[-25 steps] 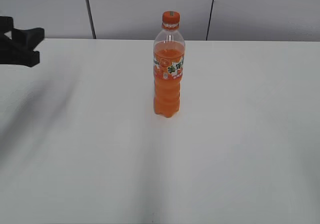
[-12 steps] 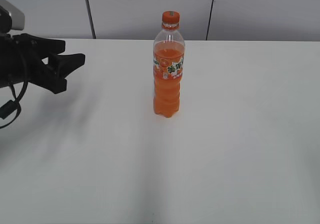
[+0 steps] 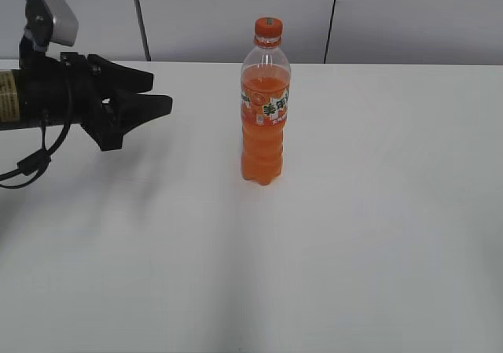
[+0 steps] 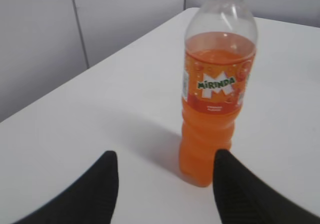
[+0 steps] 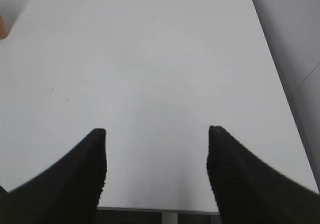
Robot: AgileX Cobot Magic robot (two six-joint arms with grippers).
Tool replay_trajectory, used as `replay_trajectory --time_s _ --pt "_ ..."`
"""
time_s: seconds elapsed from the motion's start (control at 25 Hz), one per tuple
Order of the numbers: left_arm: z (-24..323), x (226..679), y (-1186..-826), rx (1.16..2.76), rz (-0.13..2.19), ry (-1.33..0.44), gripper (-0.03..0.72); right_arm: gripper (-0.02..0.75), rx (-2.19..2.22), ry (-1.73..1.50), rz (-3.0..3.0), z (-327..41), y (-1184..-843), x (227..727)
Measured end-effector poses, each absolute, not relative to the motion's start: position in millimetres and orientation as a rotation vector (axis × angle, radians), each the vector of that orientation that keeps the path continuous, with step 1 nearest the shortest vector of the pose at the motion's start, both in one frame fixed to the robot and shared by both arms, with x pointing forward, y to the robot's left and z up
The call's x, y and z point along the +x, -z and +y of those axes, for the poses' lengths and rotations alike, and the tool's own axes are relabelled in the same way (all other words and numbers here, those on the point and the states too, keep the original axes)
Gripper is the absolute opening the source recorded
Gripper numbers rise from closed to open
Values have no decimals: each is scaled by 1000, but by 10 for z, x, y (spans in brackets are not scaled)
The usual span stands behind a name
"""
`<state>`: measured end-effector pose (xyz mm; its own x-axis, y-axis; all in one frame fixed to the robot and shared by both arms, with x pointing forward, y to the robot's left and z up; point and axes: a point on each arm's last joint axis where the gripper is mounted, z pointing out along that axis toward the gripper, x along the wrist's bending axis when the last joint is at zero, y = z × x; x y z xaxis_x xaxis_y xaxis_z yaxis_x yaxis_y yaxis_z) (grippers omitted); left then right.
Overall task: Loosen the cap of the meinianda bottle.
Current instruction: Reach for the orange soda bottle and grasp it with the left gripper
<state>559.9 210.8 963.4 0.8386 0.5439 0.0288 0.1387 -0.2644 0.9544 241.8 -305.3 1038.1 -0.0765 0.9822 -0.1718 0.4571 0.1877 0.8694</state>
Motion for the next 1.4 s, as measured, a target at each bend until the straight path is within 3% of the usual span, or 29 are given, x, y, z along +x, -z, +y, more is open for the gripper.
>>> replay_trajectory --time_s 0.32,0.64,1.4 --pt "2042 5757 -9547 1854 434 -316 400 476 1384 -824 1661 -3053 -10381 2418" --pt "2032 5800 -9406 1858 466 -258 605 476 1384 -824 1661 -3053 -10381 2418" --pt "1421 6242 -9076 1848 202 -118 591 476 1384 -825 1661 -3052 -10381 2418"
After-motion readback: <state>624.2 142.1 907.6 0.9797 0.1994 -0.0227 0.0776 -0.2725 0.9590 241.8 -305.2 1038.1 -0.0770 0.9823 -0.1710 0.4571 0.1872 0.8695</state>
